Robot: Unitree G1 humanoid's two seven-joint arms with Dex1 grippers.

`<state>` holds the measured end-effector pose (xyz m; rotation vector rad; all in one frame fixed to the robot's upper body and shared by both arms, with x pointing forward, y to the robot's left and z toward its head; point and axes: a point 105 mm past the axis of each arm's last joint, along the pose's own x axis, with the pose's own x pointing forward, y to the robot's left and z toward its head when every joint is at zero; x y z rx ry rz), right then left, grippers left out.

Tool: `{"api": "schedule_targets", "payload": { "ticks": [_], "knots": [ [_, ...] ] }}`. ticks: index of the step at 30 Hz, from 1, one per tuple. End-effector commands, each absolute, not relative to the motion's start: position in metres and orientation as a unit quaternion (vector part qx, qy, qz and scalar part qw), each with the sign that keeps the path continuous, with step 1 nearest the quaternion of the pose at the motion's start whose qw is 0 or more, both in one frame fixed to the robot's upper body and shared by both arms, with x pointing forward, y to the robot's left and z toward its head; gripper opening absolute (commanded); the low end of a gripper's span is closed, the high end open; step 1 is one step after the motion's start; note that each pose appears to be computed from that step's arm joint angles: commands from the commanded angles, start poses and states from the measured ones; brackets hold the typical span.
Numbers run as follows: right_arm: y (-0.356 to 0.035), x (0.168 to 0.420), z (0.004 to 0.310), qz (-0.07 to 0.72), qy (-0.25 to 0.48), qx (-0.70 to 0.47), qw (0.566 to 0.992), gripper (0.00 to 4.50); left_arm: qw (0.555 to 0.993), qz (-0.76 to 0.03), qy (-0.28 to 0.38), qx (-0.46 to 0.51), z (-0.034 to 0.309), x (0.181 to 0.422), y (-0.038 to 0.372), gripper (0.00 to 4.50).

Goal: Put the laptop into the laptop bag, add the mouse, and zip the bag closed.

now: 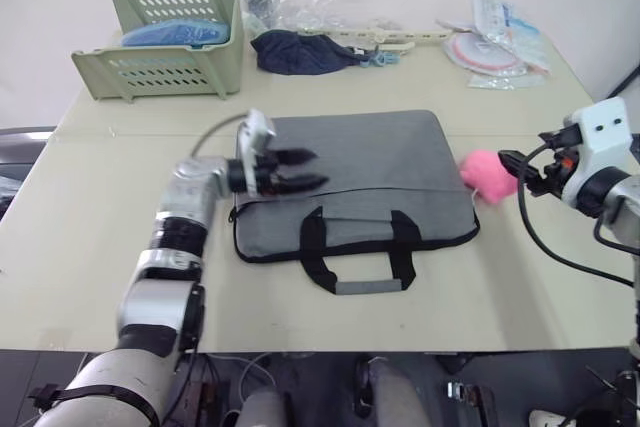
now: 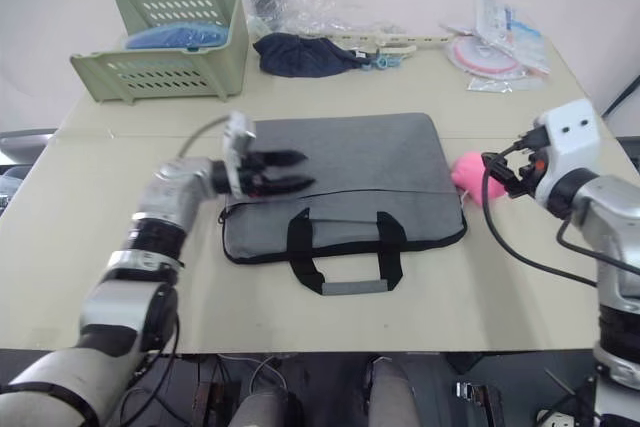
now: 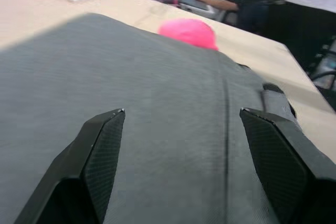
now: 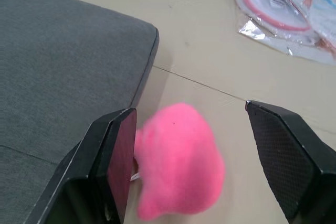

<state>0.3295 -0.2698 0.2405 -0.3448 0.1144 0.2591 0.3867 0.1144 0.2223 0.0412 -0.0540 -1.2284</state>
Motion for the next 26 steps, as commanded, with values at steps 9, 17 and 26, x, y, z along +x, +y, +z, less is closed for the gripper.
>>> {"api": "schedule_targets", "payload": {
  "ticks": [9, 17, 26],
  "knots": [
    [-0.26, 0.309, 0.289, 0.217, 0.044, -0.251, 0.943, 3.68, 0.892, -0.421, -0.12, 0.11, 0.357, 0.347, 0.226, 3.9],
    [-0.265, 0.287, 0.308, 0.281, 0.082, -0.296, 0.909, 3.68, 0.909, -0.394, 0.006, 0.138, 0.318, 0.311, 0.275, 3.9],
    [-0.259, 0.294, 0.306, 0.3, 0.082, -0.309, 0.899, 3.68, 0.901, -0.416, 0.019, 0.125, 0.302, 0.306, 0.267, 3.9]
  ]
}}
